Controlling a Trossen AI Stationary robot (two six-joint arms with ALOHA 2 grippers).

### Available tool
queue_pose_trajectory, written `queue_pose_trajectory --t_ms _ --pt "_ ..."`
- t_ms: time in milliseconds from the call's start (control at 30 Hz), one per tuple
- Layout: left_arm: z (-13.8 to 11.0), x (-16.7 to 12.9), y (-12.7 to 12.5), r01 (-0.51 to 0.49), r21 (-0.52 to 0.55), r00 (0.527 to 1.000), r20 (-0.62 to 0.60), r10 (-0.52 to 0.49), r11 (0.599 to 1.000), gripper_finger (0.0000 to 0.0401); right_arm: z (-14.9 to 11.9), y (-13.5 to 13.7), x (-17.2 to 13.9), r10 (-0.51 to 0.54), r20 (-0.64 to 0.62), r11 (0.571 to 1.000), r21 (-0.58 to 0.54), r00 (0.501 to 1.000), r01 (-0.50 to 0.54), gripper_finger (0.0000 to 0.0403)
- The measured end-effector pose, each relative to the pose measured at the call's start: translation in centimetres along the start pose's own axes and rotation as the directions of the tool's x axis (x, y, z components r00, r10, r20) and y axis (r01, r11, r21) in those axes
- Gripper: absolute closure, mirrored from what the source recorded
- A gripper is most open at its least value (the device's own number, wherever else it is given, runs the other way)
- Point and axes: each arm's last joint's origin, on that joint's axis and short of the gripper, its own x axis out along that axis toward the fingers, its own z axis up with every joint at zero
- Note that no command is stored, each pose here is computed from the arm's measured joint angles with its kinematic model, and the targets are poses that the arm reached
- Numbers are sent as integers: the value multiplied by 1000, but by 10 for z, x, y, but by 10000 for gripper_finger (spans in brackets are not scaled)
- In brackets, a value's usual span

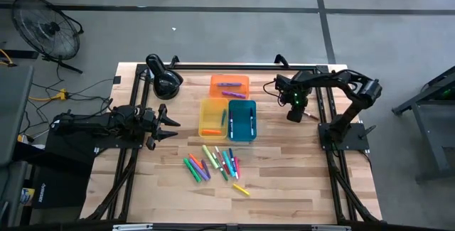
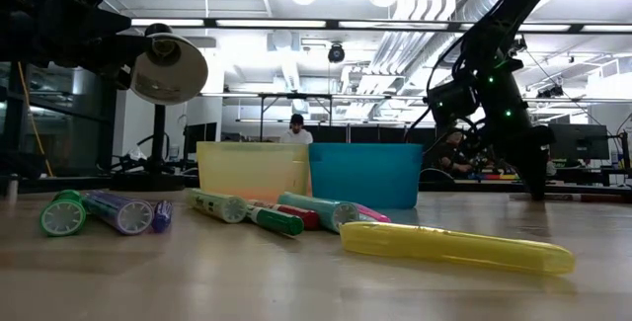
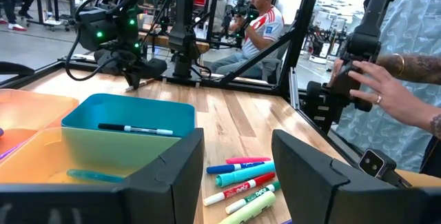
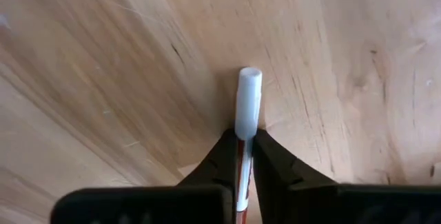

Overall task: Pick & Place Markers
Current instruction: Put the brown marker pen into the blue bin

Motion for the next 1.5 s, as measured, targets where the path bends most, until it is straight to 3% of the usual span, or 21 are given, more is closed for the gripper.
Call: queue_pose_trajectory --t_ms 500,1000,1233,1500 --pt "0 0 0 0 0 1000 0 0 1000 231 -2 21 -7 -94 -70 989 -118 993 86 390" --pt "0 0 0 0 0 1000 0 0 1000 231 4 60 -64 -153 190 956 -221 970 194 392" --pt "0 0 0 0 0 1000 0 0 1000 231 10 94 -100 -157 340 907 -321 927 272 399" --pt "0 0 0 0 0 1000 0 0 1000 231 12 133 -135 -131 499 791 -469 857 394 398"
